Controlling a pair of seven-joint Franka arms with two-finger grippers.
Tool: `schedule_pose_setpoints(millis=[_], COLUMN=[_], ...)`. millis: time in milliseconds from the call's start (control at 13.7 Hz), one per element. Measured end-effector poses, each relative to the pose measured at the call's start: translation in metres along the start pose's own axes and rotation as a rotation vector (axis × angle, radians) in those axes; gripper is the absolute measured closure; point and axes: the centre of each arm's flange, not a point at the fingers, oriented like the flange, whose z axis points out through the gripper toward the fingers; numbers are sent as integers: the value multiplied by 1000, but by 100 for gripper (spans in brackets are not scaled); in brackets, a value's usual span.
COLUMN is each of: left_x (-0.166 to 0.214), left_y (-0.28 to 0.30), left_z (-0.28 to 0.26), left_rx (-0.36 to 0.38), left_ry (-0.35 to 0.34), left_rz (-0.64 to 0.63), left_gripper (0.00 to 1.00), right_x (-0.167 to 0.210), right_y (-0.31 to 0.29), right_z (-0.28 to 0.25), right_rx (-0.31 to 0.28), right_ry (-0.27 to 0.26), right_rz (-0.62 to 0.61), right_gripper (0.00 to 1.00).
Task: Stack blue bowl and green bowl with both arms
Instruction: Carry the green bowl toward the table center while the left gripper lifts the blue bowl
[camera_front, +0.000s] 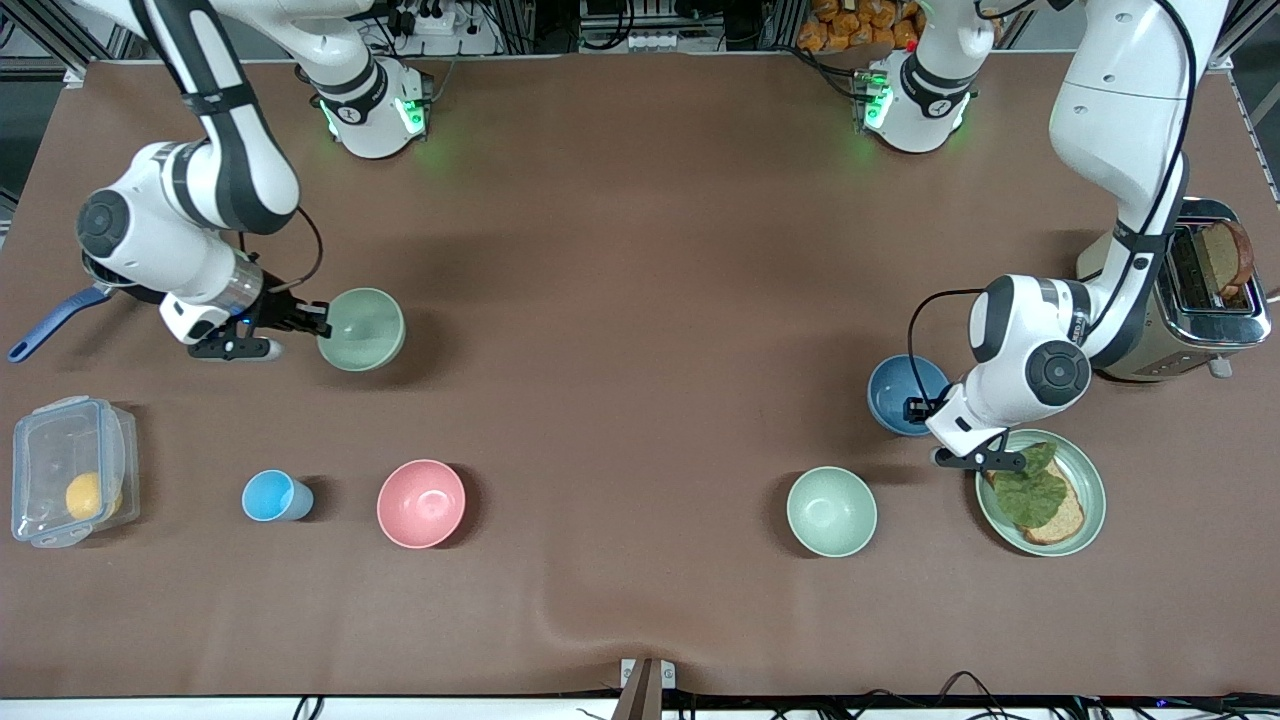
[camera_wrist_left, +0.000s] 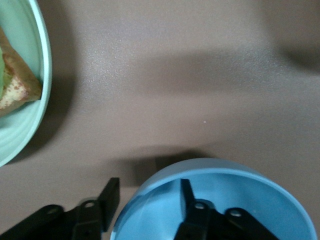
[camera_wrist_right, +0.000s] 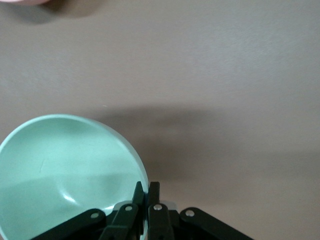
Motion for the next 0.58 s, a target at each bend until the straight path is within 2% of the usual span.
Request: schedule_pose_setpoints(millis=[146, 292, 583], left_x=[0, 4, 3], left_y=[0, 1, 2], left_z=[-1, -12, -51], left_rx=[0, -1, 7], left_ry=[2, 17, 17], left_rz=[0, 1, 3], left_gripper=[73, 88, 94], right_x=[-3, -8, -25], right_y=[-30, -55, -124], right_z=[2, 4, 9], right_rx=[-2, -3, -4], right_ry=[-2, -6, 6], right_rz=[36, 80, 210], right_gripper=[95, 95, 95])
